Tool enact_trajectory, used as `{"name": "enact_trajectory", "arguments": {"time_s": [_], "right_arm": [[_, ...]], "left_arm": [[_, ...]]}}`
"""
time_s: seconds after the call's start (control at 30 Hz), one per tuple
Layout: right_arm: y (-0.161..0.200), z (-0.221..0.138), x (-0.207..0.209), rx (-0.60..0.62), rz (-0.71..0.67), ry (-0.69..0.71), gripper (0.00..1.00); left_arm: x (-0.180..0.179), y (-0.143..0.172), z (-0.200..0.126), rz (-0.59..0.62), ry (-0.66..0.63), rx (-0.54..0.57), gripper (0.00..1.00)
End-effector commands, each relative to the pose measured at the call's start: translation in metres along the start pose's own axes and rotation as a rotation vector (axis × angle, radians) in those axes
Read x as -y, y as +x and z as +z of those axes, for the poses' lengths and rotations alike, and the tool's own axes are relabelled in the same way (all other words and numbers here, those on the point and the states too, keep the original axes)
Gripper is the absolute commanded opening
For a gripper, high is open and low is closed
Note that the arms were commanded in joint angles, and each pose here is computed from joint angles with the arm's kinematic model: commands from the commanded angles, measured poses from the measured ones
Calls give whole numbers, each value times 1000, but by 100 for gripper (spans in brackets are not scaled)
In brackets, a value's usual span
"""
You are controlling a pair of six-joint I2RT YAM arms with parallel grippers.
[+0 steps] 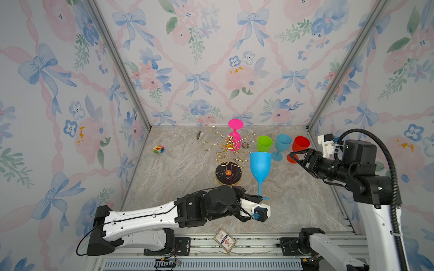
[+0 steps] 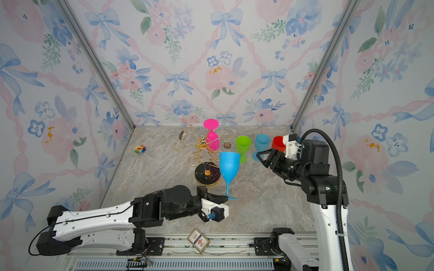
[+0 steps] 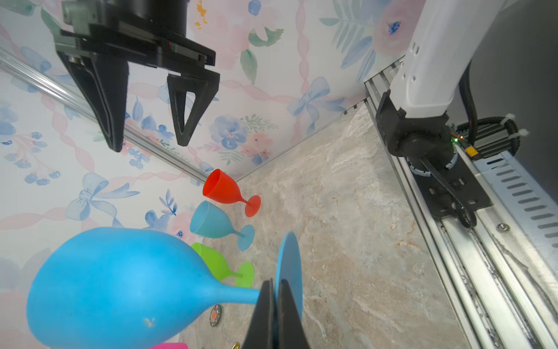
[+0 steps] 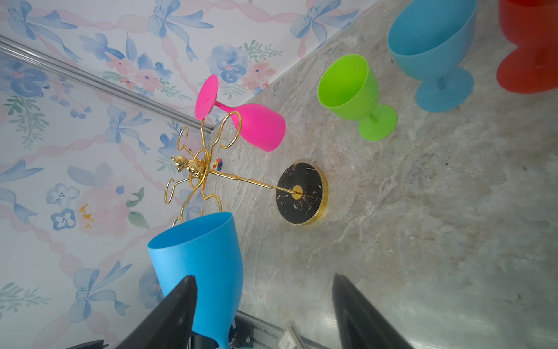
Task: Take the wine glass off the wine glass rack
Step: Pick up the wine glass from the wine glass rack.
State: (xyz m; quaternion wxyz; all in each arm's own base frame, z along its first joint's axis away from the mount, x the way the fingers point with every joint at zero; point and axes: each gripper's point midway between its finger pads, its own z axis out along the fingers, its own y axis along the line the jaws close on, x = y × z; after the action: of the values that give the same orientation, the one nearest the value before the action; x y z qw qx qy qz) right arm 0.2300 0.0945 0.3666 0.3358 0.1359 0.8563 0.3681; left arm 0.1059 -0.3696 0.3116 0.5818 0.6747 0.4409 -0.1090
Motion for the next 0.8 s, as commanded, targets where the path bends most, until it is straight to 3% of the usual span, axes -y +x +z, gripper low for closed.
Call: {"name": "enact_trajectory", "arguments": {"time_s": [0.0,0.5,0.77], "right_arm": [[16,6,4,-90,108,6,72],[51,6,5,-313,286,49,60],[49,9,-4,-395,212,88,54]], "left_arm": [[-10,14,4,125,-113,-107,0],[38,52,31,441,-65,-300,0],[51,64,39,532,-35,-338,0]]}}
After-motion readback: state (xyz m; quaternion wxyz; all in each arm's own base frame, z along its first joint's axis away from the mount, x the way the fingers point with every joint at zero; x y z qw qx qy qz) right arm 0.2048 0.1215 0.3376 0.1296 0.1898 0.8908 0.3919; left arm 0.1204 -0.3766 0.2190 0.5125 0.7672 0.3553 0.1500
